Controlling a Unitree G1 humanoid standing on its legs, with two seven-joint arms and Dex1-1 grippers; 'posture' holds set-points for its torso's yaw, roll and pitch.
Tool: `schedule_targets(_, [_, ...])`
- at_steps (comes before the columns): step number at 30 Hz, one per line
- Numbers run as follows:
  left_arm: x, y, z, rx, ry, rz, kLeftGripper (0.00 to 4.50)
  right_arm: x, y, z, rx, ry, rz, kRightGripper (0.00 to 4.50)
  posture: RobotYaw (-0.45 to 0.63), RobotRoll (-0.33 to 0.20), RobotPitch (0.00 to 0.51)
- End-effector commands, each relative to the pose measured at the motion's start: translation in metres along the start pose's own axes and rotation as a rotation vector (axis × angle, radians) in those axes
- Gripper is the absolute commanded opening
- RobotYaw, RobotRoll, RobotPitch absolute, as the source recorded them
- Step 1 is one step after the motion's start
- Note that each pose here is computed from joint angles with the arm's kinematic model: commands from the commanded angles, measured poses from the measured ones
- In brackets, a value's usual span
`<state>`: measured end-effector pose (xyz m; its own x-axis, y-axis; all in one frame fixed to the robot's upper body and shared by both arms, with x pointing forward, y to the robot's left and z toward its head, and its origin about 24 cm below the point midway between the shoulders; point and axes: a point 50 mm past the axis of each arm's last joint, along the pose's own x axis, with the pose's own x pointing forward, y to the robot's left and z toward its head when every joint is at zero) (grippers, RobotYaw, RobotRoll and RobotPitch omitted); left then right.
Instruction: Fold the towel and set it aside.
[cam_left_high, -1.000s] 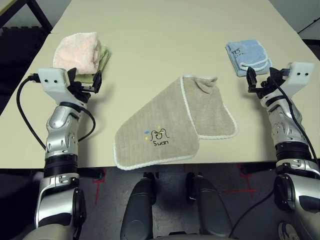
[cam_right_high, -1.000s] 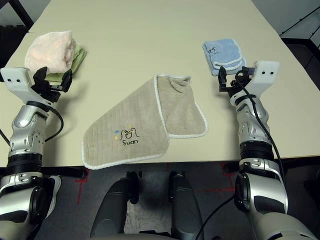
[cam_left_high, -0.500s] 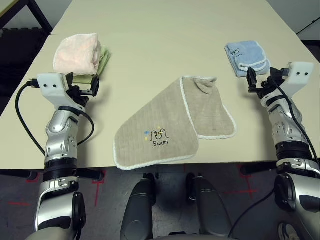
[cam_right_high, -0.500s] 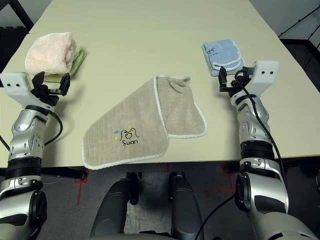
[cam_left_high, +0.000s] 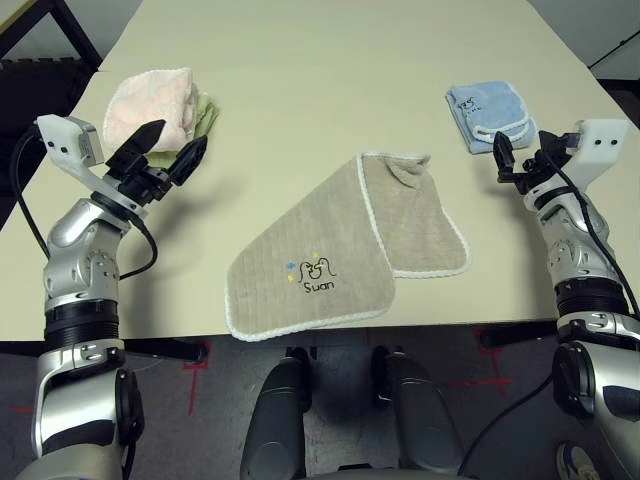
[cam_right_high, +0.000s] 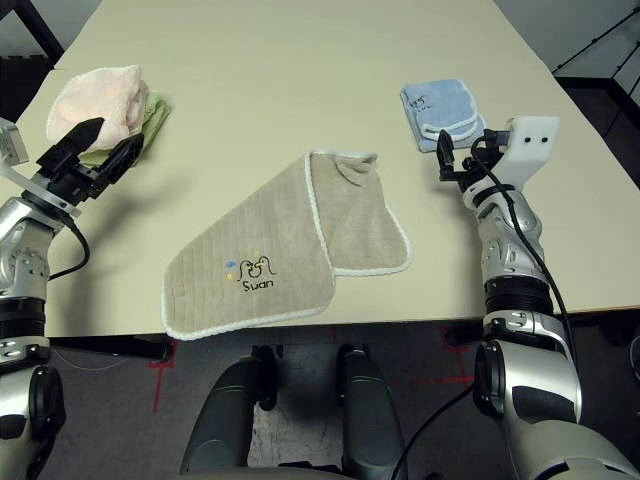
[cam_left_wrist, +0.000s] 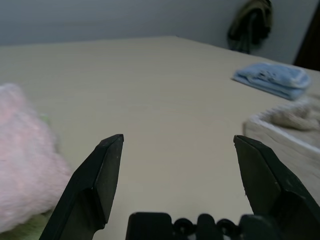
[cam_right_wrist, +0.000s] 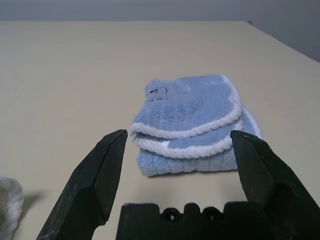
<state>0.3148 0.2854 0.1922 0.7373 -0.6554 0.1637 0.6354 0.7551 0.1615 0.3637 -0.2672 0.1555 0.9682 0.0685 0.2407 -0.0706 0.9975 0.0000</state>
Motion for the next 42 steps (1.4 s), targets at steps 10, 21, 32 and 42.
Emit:
schedule_targets(10, [0.003,-0.024,-0.008,0.025,0.152,-0.300,4.46,0.024,0.010,0.033,-0.127,0.116,0.488,4.50,-0.08,0.000,0.237])
schedule_targets(21, [0.010,-0.041,-0.012,0.133,0.206,-0.388,4.46,0.044,0.038,0.047,-0.357,0.361,0.854,4.50,-0.03,0.000,0.241])
schedule_targets(32, [0.014,-0.047,-0.013,0.122,0.195,-0.402,4.46,0.057,0.060,0.063,-0.652,0.400,0.939,4.50,0.02,0.000,0.239])
schedule_targets(42, [0.011,-0.049,-0.013,0.118,0.194,-0.390,4.50,0.060,0.071,0.060,-0.847,0.479,0.986,3.86,0.03,0.000,0.240])
